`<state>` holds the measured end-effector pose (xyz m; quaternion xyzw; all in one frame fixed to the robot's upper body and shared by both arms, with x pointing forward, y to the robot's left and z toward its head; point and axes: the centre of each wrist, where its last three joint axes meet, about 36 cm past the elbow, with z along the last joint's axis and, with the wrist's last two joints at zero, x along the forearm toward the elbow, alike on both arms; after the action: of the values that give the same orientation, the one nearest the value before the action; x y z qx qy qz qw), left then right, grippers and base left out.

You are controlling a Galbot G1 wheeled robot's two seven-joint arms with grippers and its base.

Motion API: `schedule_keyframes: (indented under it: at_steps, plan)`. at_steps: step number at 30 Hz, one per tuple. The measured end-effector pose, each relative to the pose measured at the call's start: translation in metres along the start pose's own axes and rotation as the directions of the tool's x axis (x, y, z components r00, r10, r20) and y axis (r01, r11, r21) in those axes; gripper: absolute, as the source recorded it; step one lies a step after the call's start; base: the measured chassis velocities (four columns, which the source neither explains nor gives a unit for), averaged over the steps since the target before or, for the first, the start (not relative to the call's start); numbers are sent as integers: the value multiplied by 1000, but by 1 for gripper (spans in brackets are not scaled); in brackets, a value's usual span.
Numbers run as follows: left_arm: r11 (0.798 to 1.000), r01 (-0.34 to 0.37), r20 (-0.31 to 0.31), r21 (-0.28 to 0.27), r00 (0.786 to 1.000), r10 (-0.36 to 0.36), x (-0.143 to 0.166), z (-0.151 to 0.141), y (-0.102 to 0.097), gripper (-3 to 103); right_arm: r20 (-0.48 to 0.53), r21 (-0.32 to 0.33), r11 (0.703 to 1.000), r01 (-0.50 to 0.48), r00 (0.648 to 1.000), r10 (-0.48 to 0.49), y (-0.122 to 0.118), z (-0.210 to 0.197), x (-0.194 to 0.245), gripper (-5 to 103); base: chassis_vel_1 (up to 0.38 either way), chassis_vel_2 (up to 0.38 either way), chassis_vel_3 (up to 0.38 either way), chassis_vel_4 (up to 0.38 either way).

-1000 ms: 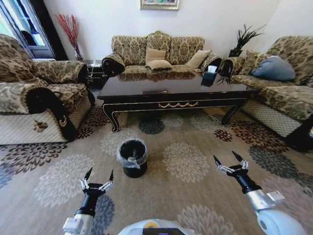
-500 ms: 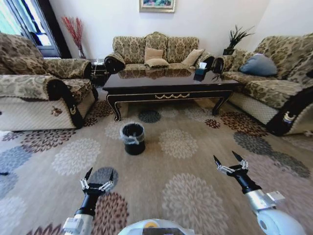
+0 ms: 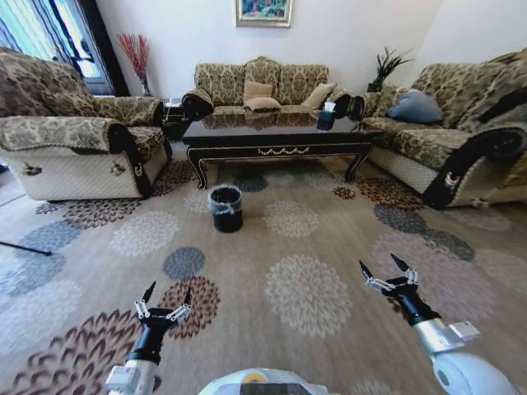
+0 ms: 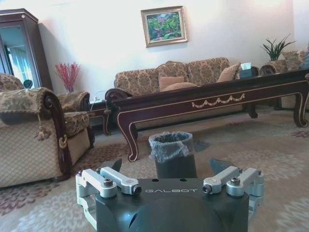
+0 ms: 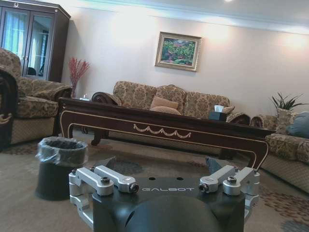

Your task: Move to the front of the table and pick up the trash from the floor, then place it into the trash bin.

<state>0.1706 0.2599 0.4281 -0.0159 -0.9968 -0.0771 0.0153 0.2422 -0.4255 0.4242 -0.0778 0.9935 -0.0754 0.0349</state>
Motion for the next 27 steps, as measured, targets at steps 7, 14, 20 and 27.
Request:
schedule_keyframes:
  at_steps: [7,14,20,27]
  plan:
    - [1000,0,0,0,1000,0,0,0,0,100,0,0,1000,0,1000,0,0,0,0,100,339,-343,-336,337]
    - [1000,0,0,0,1000,0,0,0,0,100,0,0,1000,0,1000,0,0,0,0,100,191,-220,-198,216]
    - [1000,0,0,0,1000,0,0,0,0,100,0,0,1000,0,1000,0,0,0,0,100,61,-59,-51,77]
    - [1000,0,0,0,1000,0,0,0,0,100,0,0,1000,0,1000,0,0,0,0,100,9,-9,-11,15]
